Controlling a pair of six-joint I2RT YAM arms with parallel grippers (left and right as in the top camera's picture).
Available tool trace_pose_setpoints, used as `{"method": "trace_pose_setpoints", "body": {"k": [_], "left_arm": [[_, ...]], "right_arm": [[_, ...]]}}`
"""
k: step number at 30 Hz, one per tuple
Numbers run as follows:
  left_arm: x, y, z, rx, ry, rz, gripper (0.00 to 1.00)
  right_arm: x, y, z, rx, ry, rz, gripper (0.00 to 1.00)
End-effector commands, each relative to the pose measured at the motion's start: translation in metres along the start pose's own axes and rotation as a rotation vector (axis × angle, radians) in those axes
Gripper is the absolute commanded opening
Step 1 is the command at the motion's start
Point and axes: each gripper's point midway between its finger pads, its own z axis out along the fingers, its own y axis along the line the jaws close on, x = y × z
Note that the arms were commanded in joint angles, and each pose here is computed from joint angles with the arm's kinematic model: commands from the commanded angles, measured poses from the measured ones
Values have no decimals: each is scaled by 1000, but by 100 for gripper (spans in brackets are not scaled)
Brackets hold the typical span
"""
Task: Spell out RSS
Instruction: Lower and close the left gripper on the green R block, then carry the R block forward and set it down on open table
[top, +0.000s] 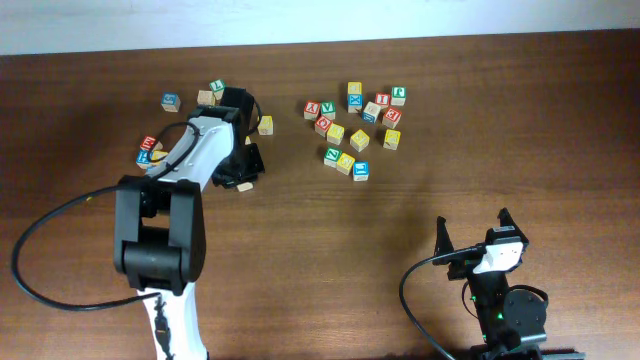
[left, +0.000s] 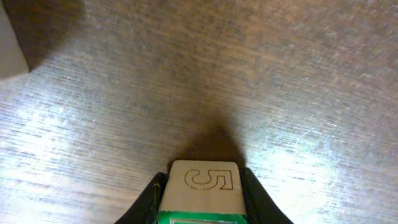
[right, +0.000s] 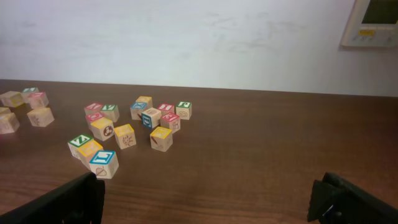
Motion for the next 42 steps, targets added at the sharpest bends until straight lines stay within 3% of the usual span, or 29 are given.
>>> {"method": "trace_pose_setpoints", "body": {"k": [1, 7, 13, 21, 26, 35, 42], "left_arm": [[-6, -3, -19, 18, 9, 26, 19], [10, -13, -67, 137, 22, 61, 21], [46, -7, -104, 118, 65, 146, 19], [99, -35, -41, 51, 105, 301, 19], [91, -9, -31, -66, 66, 243, 19], [104, 1, 0, -73, 76, 194, 20], [89, -9, 1, -35, 11, 222, 22]], "right_arm": [[2, -4, 0, 21, 2, 4, 98], [2, -4, 0, 21, 2, 4, 98], [2, -4, 0, 21, 2, 4, 98], [2, -4, 0, 21, 2, 4, 98], [2, -4, 0, 21, 2, 4, 98], [2, -4, 0, 21, 2, 4, 98], [2, -4, 0, 21, 2, 4, 98]]}}
